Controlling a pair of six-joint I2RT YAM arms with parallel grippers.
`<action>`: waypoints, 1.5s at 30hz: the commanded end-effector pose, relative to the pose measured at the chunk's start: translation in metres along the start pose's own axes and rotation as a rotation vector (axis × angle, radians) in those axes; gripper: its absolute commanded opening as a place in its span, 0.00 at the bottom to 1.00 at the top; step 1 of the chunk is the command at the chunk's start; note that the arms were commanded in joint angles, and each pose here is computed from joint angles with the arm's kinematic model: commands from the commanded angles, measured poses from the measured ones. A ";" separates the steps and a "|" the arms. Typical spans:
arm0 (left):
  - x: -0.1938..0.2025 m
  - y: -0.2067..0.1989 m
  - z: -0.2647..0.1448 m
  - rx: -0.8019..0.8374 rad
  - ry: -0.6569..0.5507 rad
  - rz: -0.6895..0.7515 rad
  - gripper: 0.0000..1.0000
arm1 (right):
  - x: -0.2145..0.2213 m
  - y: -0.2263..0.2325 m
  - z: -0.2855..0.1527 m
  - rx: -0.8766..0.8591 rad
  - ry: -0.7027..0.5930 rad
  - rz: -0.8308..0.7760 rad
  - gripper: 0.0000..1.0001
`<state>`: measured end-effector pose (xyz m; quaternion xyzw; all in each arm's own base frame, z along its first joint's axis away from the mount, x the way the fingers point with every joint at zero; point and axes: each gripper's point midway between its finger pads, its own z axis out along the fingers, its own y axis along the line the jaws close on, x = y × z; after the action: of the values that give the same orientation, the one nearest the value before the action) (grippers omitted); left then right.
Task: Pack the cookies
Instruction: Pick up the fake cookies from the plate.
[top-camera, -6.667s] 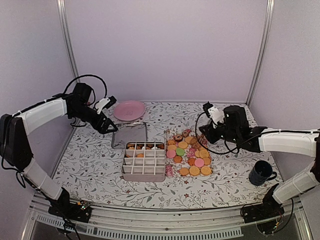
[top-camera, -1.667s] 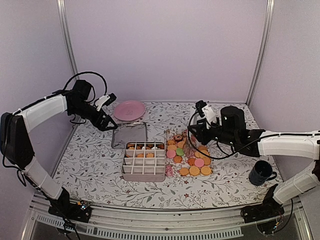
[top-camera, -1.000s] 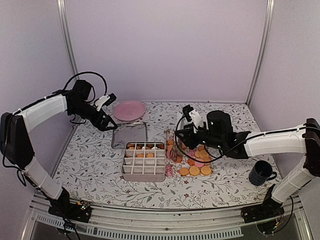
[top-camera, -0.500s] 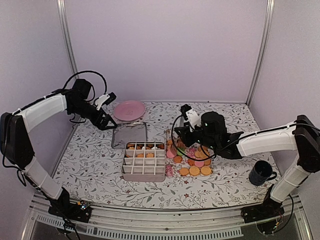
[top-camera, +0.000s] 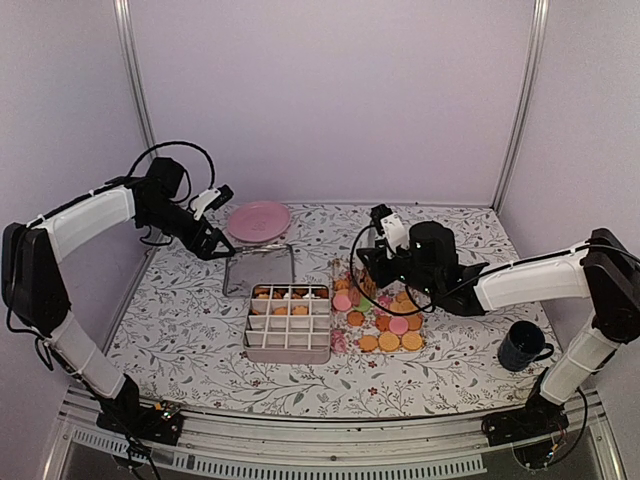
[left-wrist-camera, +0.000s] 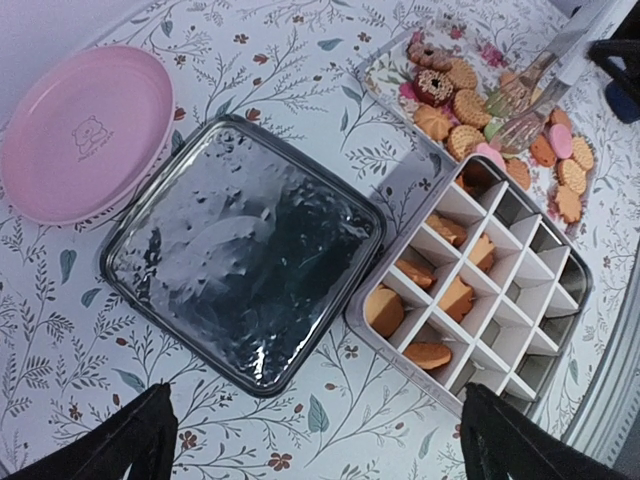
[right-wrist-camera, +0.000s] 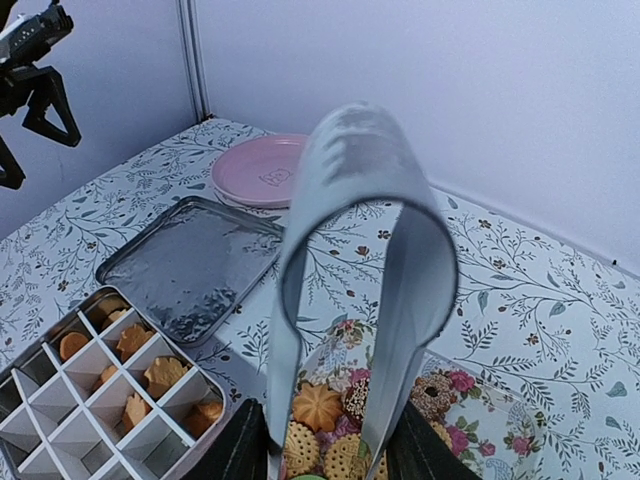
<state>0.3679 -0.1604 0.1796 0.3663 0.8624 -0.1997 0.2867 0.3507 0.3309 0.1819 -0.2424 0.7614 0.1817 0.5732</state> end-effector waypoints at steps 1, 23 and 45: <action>-0.005 0.002 -0.004 0.006 -0.015 -0.006 0.99 | 0.003 0.004 -0.005 -0.041 -0.007 0.024 0.40; -0.005 0.000 -0.005 0.008 -0.015 -0.007 0.99 | 0.025 0.022 -0.018 -0.164 0.029 0.096 0.41; -0.010 0.000 -0.008 0.010 -0.020 -0.009 0.99 | 0.027 0.013 -0.025 -0.119 0.036 0.057 0.41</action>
<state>0.3674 -0.1614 0.1830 0.3668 0.8613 -0.2033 0.2869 0.3117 0.3202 0.1683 -0.2604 0.7589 0.2458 0.5438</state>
